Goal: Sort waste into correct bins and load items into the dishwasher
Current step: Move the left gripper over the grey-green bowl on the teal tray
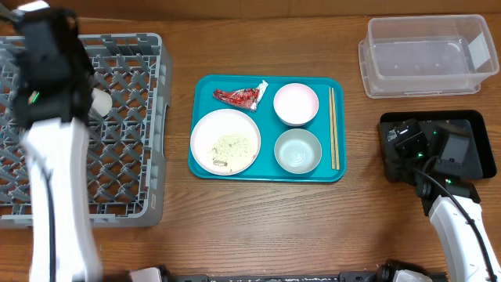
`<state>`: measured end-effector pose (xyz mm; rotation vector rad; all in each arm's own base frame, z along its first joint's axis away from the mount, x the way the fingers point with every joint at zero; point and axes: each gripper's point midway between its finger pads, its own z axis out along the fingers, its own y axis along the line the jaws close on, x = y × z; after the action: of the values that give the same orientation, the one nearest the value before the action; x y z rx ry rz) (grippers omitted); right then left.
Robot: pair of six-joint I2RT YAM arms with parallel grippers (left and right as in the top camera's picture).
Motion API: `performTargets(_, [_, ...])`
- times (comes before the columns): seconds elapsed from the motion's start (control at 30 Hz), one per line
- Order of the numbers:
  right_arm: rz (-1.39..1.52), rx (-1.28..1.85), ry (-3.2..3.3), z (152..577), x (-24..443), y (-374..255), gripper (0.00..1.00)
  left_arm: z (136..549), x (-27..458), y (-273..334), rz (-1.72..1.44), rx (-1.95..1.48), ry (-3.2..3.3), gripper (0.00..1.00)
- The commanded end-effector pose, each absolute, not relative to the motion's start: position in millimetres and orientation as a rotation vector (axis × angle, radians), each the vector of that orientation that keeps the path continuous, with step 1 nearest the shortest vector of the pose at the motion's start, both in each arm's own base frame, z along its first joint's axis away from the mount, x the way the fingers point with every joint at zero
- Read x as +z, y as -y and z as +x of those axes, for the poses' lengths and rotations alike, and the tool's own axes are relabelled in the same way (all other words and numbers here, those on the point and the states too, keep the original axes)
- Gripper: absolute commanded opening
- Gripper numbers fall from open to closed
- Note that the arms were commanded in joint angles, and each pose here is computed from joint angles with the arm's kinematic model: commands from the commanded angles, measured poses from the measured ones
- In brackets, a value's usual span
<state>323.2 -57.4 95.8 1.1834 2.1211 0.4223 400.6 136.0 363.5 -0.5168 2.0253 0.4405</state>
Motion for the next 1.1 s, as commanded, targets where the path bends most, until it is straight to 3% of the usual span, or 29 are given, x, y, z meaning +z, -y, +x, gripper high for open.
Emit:
performTargets(0.0, [1.162, 0.432, -2.087, 330, 110, 60, 1.0, 393, 401, -39, -0.234, -0.165, -1.991, 0.97])
performTargets(0.2, [1.162, 0.433, -2.087, 330, 110, 60, 1.0, 343, 429, 59, 0.118, -0.663, -1.957, 1.0])
performTargets(0.4, [1.162, 0.433, -2.087, 330, 110, 60, 1.0, 325, 360, 103, 0.172, -0.596, -2.268, 1.0])
performTargets(0.67, [1.162, 0.433, -2.087, 330, 110, 60, 1.0, 281, 297, 224, 0.68, -0.667, -2.456, 1.0])
performTargets(0.87, [1.162, 0.433, -2.087, 330, 110, 60, 1.0, 292, 212, 263, 0.709, -0.297, -2.652, 1.0])
performTargets(1.07, [1.162, 0.433, -2.087, 330, 110, 59, 1.0, 295, 136, 285, 0.692, -0.244, -2.853, 0.98])
